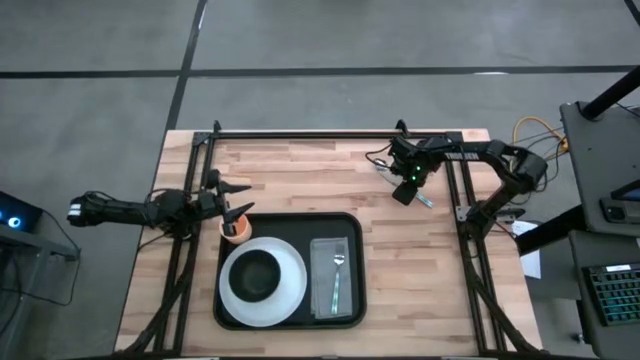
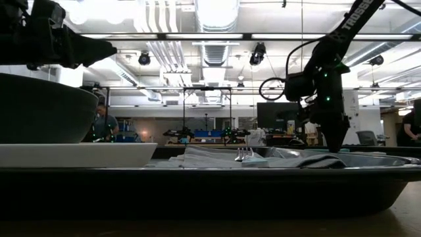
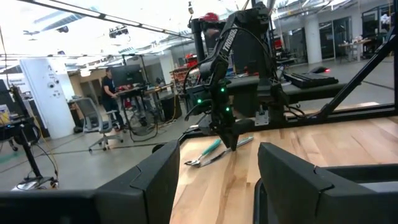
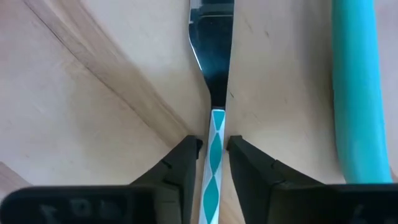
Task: Set up tray
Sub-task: Put the green patterned knife on the gray napkin to the left of the green patterned fork
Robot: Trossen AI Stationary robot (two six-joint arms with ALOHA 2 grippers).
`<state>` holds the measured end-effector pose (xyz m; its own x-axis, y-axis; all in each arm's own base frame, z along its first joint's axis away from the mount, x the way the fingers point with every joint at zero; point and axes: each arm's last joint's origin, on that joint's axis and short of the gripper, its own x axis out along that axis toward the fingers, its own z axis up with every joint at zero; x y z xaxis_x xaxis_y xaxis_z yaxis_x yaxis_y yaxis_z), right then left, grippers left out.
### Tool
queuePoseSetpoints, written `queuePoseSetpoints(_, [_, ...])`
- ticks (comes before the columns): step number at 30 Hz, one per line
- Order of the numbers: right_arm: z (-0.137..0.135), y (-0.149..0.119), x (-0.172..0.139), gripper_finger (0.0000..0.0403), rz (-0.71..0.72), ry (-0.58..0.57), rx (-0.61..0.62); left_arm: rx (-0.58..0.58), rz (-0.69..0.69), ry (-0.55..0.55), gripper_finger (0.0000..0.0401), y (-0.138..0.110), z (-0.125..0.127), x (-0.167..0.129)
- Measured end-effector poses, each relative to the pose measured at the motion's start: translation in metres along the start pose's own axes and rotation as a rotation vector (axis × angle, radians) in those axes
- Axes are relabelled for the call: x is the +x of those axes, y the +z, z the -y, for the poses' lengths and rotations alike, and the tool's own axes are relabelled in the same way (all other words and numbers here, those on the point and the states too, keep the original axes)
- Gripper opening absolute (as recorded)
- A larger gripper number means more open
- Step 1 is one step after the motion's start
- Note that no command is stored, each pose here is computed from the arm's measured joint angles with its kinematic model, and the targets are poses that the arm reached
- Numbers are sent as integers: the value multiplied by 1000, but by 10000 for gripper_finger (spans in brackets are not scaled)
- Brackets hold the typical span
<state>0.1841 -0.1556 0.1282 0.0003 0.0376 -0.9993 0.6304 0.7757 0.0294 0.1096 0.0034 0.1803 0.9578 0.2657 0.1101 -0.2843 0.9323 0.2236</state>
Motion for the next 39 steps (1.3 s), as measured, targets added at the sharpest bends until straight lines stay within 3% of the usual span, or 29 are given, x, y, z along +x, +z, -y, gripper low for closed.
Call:
queuePoseSetpoints(8, [-1,-3,-9,18,31,47,-2,0,0,0,198,0,0,0])
queuePoseSetpoints(23, [-7,2,-25,14,1,48,116,0,0,-1,198,0,0,0])
queuePoseSetpoints(39, [-59,2,-34,13,28,58,194,17,-4,-2,198,-1,0,0])
